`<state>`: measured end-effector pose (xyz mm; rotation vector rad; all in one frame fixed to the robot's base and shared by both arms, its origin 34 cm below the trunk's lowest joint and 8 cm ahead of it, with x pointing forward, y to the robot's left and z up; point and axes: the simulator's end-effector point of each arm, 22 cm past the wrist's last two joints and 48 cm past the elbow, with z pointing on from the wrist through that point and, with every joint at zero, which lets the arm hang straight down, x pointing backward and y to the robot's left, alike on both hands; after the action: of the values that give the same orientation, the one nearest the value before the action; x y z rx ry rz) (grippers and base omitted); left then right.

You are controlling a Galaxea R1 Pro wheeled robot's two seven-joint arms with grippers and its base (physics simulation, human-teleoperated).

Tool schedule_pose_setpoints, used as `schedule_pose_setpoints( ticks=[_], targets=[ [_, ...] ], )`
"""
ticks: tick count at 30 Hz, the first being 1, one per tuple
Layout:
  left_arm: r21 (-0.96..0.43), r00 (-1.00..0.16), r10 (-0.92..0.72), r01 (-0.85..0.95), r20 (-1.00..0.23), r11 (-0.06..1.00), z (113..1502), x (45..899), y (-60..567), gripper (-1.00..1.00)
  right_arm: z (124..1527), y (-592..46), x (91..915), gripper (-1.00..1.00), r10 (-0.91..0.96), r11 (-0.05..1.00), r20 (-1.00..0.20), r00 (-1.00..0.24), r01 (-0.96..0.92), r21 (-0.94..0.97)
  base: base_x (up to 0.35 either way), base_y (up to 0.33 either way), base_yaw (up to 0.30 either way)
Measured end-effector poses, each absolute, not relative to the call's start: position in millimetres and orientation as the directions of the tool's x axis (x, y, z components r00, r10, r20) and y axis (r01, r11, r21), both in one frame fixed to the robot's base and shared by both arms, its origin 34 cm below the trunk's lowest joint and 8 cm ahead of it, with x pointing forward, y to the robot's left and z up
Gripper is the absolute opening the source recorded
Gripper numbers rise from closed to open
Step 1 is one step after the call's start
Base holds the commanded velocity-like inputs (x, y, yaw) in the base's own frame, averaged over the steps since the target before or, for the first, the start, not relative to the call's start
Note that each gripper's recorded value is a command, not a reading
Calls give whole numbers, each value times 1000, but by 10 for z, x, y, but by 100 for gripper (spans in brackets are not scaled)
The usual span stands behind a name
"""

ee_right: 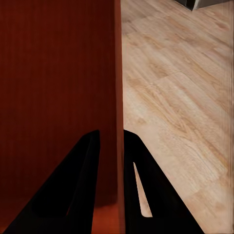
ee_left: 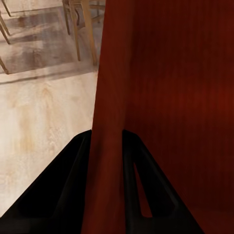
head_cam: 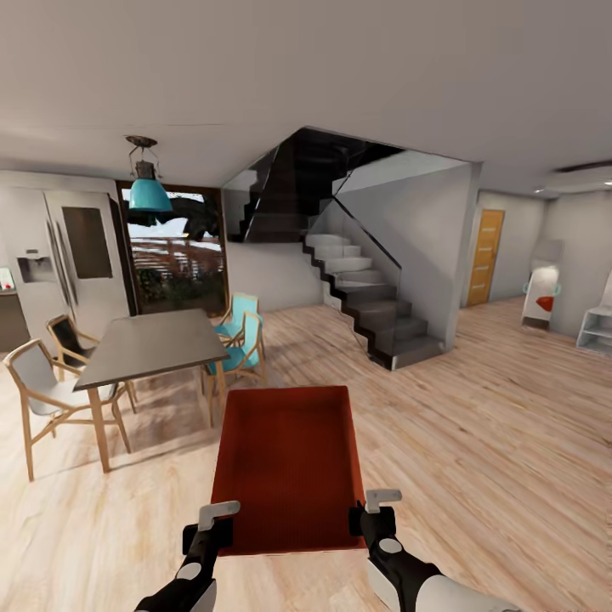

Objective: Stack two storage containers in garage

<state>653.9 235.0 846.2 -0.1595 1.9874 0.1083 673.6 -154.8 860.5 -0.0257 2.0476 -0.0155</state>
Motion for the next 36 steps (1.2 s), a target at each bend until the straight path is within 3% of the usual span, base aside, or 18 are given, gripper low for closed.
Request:
schedule_pose_setpoints(
  ticks=[36],
  targets=[
    [4,-404,-63,-162,-913,987,8463,6539,2350,-100,8605,-1548,6736,-100,-25,1000,-888,-459,-12,-23,323,0,-282]
  ],
)
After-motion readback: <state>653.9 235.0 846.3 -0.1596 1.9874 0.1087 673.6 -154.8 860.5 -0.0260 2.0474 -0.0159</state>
